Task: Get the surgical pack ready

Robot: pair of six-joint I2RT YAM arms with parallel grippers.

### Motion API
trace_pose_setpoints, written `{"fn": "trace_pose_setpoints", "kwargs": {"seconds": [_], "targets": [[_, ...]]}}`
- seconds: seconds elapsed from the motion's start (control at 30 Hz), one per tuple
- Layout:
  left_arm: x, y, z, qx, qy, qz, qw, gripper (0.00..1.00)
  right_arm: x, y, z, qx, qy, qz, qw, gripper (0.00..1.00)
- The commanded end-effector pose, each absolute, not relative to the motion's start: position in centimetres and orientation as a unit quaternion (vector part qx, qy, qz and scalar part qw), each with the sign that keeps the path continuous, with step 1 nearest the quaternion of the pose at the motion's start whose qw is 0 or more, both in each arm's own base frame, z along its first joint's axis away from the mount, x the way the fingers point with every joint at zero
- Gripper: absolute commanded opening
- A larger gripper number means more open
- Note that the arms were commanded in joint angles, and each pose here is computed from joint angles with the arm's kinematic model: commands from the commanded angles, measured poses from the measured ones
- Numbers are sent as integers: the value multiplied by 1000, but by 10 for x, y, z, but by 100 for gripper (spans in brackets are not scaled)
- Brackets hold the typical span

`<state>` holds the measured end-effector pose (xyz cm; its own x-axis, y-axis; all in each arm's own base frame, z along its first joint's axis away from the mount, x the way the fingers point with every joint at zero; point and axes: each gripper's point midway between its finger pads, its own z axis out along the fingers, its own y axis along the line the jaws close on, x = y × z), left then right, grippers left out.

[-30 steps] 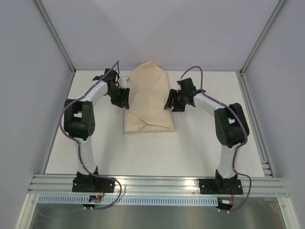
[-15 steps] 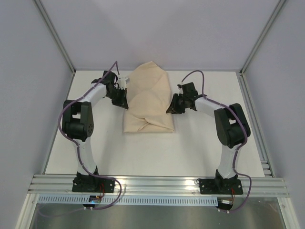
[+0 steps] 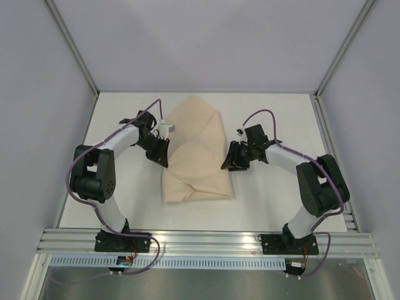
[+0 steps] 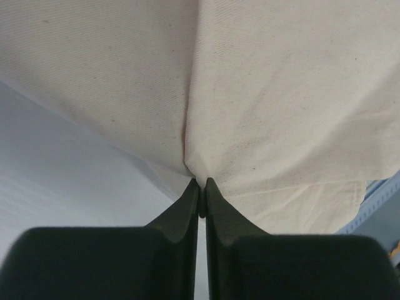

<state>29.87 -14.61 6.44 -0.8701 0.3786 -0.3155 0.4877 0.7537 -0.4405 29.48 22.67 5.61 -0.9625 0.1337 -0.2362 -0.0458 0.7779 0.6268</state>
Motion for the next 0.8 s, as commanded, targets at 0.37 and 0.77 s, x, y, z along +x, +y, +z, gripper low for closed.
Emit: {"fn": "trace_pose_setpoints", "kwargs": {"seconds": [0.37,0.77], "targets": [[373,-107,151,233,937,-178,190,42,425,233,153,-29,912,321,254,33],[426,-121,56,117,968,-192,113,33,520,261,58,63,908,363,198,2]]}}
